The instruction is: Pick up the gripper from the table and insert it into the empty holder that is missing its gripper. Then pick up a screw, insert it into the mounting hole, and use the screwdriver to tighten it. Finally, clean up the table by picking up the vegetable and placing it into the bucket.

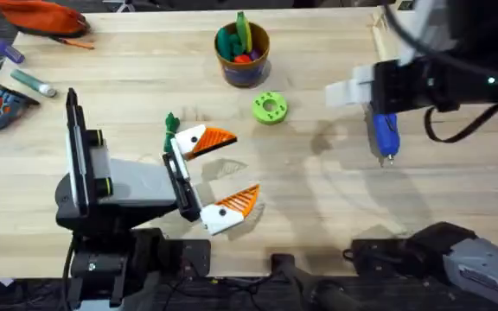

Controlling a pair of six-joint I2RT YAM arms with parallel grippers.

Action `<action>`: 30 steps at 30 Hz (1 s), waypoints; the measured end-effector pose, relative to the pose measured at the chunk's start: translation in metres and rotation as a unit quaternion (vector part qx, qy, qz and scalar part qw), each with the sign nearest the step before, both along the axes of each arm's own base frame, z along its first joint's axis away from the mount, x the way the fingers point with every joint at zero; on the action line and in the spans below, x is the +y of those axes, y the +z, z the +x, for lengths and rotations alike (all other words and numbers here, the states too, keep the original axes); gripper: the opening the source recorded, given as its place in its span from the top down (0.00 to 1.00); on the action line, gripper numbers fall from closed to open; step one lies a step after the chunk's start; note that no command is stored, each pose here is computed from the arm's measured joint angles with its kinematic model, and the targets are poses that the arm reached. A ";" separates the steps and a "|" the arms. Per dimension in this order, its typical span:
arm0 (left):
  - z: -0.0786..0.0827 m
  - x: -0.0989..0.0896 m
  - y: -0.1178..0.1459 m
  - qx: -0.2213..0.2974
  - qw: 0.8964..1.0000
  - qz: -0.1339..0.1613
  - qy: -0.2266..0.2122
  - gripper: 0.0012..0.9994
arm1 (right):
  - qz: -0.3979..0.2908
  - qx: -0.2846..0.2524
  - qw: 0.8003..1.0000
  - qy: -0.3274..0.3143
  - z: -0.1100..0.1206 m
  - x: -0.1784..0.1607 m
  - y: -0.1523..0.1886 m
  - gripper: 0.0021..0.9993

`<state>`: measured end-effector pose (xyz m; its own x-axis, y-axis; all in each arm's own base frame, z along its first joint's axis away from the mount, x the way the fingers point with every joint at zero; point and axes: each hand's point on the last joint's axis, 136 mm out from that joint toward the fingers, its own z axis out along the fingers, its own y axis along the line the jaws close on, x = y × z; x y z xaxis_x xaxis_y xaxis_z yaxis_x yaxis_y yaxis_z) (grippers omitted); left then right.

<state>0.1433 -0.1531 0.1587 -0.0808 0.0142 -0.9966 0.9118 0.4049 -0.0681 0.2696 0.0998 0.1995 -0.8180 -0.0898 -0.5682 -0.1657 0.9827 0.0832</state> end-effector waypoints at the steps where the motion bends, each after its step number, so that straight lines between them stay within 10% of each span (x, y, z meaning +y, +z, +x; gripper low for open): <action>1: 0.000 0.000 0.000 0.000 1.000 0.000 0.000 0.01 | 0.010 0.001 0.997 -0.079 0.010 -0.036 -0.011 0.01; 9: 0.000 0.000 0.000 0.000 1.000 0.000 0.000 0.01 | 0.037 -0.006 0.981 -0.191 0.025 -0.095 -0.038 0.01; 30: 0.000 0.000 0.000 0.000 1.000 0.000 0.000 0.01 | 0.041 -0.003 0.977 -0.207 0.024 -0.097 -0.041 0.01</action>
<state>0.1432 -0.1531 0.1587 -0.0805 0.0143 -0.9966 0.9120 0.4046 -0.0679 0.2935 0.0027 0.1588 -0.7706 0.2943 -0.5653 0.2447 0.9556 0.1641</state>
